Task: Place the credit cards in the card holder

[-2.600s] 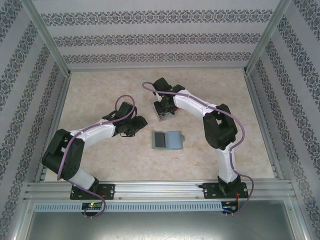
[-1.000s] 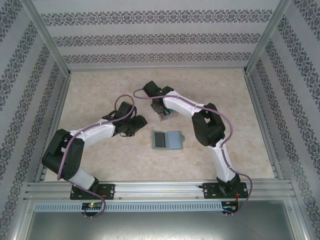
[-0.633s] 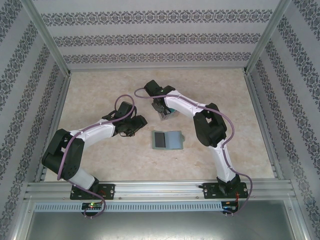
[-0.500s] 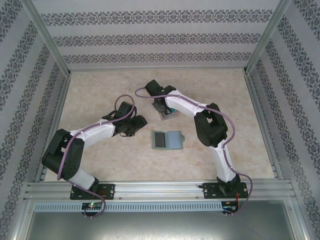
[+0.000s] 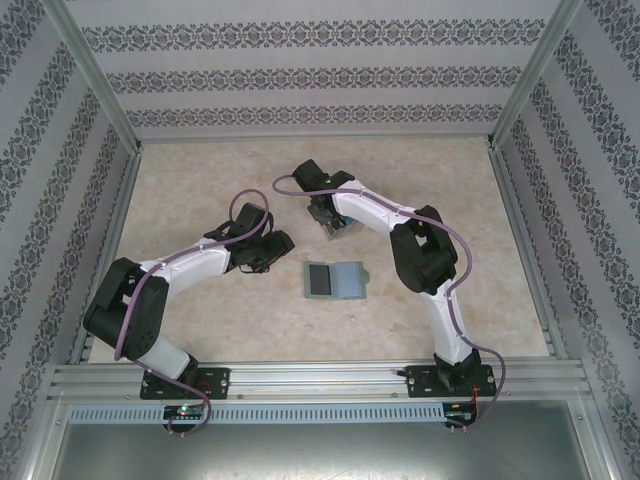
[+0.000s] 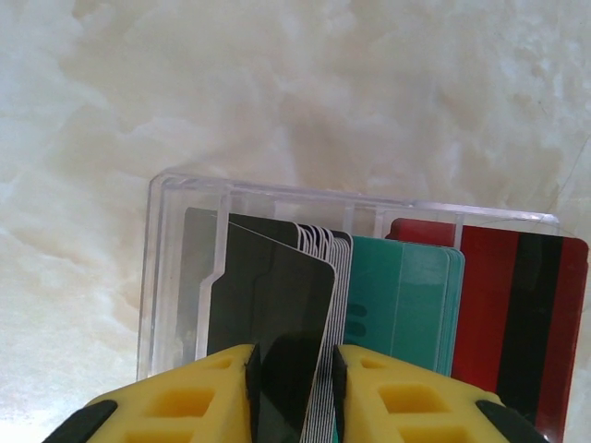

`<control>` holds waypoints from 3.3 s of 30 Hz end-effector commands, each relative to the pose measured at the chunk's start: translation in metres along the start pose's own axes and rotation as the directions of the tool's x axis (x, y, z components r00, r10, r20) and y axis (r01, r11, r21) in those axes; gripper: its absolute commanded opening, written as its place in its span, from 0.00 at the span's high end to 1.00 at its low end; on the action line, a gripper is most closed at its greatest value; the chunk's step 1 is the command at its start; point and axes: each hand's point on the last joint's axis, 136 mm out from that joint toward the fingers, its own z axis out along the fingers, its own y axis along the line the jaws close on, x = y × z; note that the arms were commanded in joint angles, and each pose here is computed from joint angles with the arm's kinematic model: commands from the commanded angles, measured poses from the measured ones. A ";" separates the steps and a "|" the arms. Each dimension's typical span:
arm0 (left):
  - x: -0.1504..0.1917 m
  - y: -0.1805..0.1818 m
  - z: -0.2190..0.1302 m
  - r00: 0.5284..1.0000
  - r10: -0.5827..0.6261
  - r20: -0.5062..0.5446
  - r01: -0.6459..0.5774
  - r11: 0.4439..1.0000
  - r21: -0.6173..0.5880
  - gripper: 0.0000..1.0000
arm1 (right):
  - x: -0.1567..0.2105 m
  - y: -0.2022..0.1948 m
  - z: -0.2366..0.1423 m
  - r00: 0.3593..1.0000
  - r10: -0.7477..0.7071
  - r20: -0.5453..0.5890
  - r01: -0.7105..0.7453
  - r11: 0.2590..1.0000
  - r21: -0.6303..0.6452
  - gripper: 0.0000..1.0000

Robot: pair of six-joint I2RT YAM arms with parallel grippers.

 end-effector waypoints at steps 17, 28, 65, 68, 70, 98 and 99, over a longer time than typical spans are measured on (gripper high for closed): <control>-0.005 0.000 0.004 1.000 -0.022 0.001 0.022 1.000 0.008 0.40 | 0.000 -0.025 -0.011 1.000 0.014 0.015 -0.015 0.997 0.070 0.75; -0.006 -0.001 0.004 1.000 -0.022 0.001 0.022 1.000 0.011 0.40 | -0.002 -0.031 -0.014 0.999 0.021 0.029 -0.023 0.997 0.078 0.78; -0.014 -0.027 -0.011 0.999 0.025 0.022 -0.027 0.996 0.084 0.40 | -0.014 -0.028 -0.099 0.945 0.303 0.126 -0.265 0.931 -0.250 0.94; -0.022 -0.048 -0.028 0.997 0.049 0.056 -0.058 0.982 0.181 0.39 | -0.016 -0.027 -0.131 0.883 0.452 0.128 -0.354 0.820 -0.450 0.94; -0.025 -0.068 -0.042 0.994 0.077 0.072 -0.094 0.959 0.269 0.34 | -0.019 -0.022 -0.158 0.824 0.557 0.107 -0.382 0.684 -0.621 0.94; -0.011 -0.199 -0.112 0.976 0.194 -0.094 -0.053 0.638 0.768 0.46 | 0.005 -0.018 -0.212 0.635 0.696 -0.334 -0.433 -0.037 -0.901 0.92; -0.011 -0.199 -0.112 0.978 0.182 -0.104 -0.036 0.635 0.772 0.53 | 0.006 -0.019 -0.208 0.623 0.699 -0.351 -0.455 -0.041 -0.890 0.92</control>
